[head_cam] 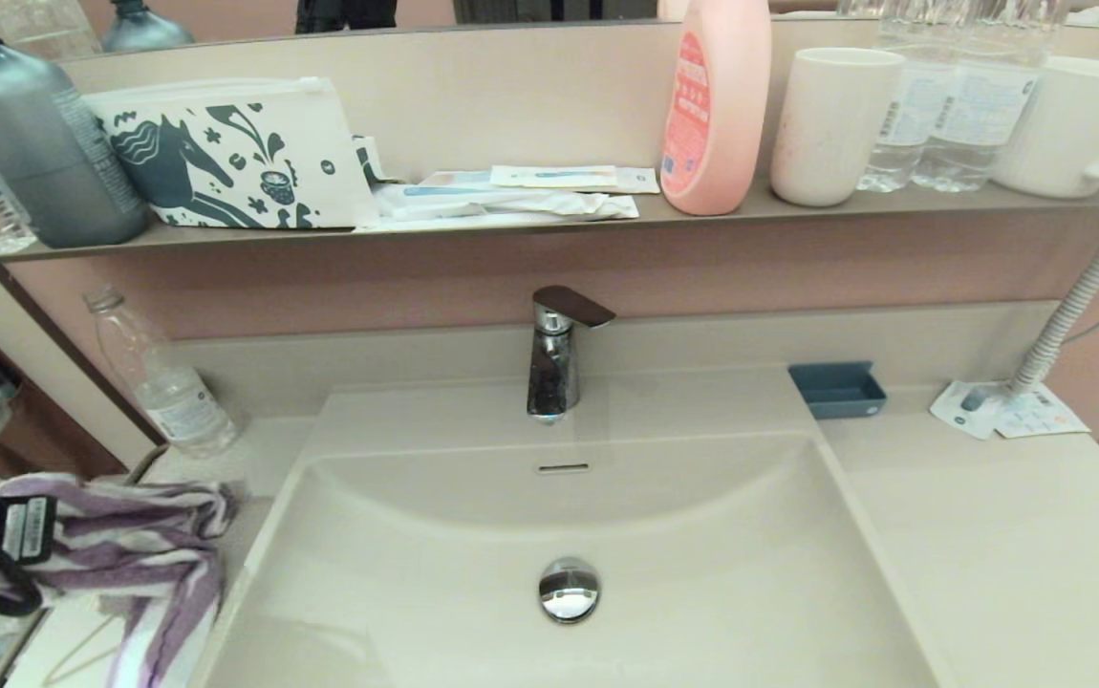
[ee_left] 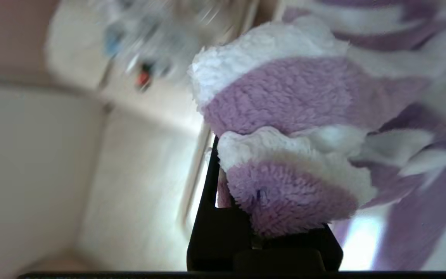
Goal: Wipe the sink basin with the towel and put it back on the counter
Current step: Wipe the sink
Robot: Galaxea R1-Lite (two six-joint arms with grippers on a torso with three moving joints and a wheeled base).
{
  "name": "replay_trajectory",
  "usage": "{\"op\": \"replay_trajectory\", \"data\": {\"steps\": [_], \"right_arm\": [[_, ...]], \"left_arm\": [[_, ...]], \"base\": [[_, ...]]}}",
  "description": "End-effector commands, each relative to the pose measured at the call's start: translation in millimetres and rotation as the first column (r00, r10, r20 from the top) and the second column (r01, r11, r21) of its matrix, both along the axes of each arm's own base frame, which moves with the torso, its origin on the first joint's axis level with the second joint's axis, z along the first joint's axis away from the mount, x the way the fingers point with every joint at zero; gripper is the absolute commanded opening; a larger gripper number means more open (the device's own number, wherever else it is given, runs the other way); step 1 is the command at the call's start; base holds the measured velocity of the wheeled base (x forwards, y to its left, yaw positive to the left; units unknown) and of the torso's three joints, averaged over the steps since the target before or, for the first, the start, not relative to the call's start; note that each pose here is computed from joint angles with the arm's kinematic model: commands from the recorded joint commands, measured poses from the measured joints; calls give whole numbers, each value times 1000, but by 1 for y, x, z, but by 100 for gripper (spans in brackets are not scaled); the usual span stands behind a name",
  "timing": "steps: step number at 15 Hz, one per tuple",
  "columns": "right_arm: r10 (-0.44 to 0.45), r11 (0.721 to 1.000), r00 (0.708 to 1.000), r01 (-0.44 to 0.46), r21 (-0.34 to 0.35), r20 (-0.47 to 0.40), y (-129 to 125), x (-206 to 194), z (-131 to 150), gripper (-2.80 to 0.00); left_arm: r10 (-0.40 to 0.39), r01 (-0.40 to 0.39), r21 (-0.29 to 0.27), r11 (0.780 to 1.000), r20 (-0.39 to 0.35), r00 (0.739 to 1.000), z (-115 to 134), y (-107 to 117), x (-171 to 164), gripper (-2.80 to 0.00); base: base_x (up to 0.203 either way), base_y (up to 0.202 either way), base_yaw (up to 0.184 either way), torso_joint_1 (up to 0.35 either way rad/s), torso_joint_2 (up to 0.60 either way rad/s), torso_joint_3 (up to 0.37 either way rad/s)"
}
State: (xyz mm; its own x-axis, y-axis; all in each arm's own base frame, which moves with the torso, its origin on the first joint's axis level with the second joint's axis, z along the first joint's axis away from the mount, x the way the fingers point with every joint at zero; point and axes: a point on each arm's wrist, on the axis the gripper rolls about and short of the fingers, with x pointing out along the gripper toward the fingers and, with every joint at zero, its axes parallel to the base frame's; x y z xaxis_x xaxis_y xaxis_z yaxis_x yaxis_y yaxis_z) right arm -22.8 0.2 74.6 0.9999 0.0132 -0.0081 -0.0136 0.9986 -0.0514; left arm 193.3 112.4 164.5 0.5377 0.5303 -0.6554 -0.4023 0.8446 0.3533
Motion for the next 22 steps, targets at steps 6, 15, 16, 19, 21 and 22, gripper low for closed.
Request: {"op": "replay_trajectory", "data": {"steps": [6,15,16,19,21,22], "right_arm": [[1,1000,1000,-1,-1,-1,0,0,0,-280],[1,1000,1000,-1,-1,0,0,0,0,-280],[1,1000,1000,-1,-1,-1,0,0,0,-280],[1,1000,1000,-1,-1,0,0,0,0,-280],[1,1000,1000,-1,-1,-1,0,0,0,-280],[1,1000,1000,-1,-1,-1,0,0,0,-280]], "left_arm": [[109,-90,129,988,-144,984,27,-40,-67,-280],[189,-174,80,982,-282,941,2,-53,-90,-280],[201,-189,70,980,-289,936,-1,-52,-89,-280],[211,-197,78,977,-276,938,2,-51,-88,0],[224,-206,92,974,-273,936,5,-50,-88,0],[236,-215,104,971,-281,930,5,-49,-90,0]], "base": [[0,0,0,0,0,0],[0,0,0,0,0,0],[0,0,0,0,0,0],[0,0,0,0,0,0],[0,0,0,0,0,0],[0,0,0,0,0,0]]}}
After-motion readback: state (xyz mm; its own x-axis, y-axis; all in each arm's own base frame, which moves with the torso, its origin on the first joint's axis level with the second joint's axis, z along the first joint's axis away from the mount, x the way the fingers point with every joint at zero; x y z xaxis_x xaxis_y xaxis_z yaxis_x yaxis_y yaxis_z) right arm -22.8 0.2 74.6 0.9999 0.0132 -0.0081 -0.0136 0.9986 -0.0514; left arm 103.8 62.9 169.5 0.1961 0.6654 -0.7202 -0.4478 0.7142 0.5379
